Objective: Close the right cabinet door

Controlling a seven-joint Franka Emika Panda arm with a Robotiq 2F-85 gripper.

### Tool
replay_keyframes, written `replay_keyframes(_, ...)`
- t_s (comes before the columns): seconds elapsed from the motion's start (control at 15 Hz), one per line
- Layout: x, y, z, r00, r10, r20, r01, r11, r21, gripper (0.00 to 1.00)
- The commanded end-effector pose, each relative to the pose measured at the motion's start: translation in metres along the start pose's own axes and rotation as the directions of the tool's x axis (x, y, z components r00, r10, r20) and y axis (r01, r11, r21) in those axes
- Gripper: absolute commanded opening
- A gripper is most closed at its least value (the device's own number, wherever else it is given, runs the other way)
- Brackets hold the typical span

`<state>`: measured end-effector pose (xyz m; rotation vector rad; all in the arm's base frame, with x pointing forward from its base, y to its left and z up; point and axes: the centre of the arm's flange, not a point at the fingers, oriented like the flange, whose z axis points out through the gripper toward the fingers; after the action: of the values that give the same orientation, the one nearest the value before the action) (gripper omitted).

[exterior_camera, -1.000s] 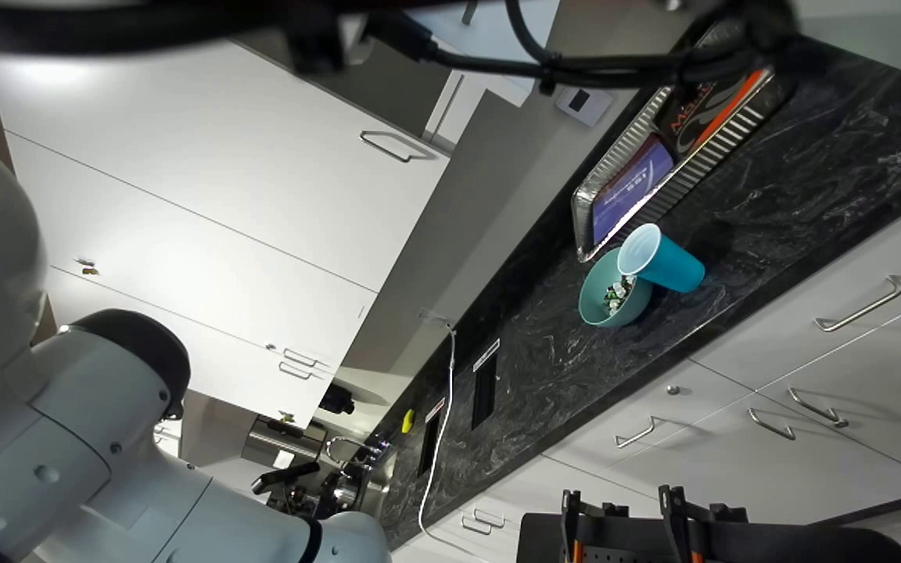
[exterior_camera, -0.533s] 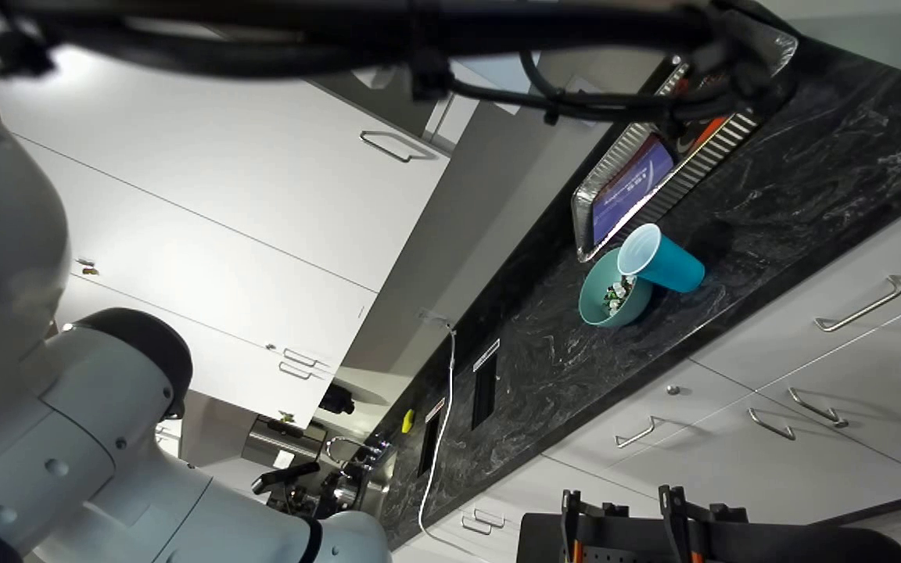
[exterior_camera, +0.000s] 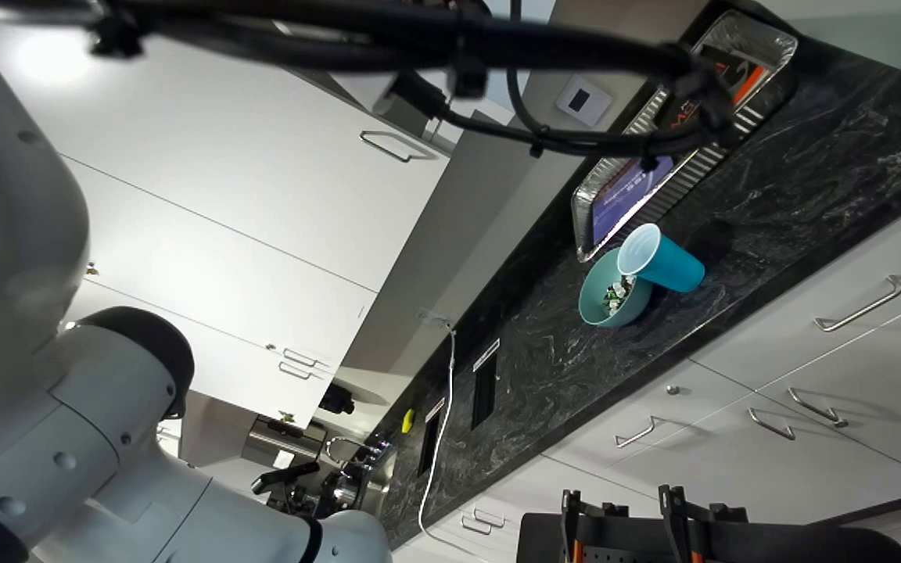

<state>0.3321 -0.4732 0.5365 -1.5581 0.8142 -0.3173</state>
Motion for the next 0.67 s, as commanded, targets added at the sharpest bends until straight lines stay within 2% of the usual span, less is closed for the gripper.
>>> replay_keyframes(0.0,-0.015,-0.006,0.019,0.999,-0.009,0.044,0.01,1.0,-0.022,0.0)
replay_keyframes(0.6,-0.03,-0.02,0.078,0.987,-0.046,0.151,0.054,0.997,-0.052,0.0)
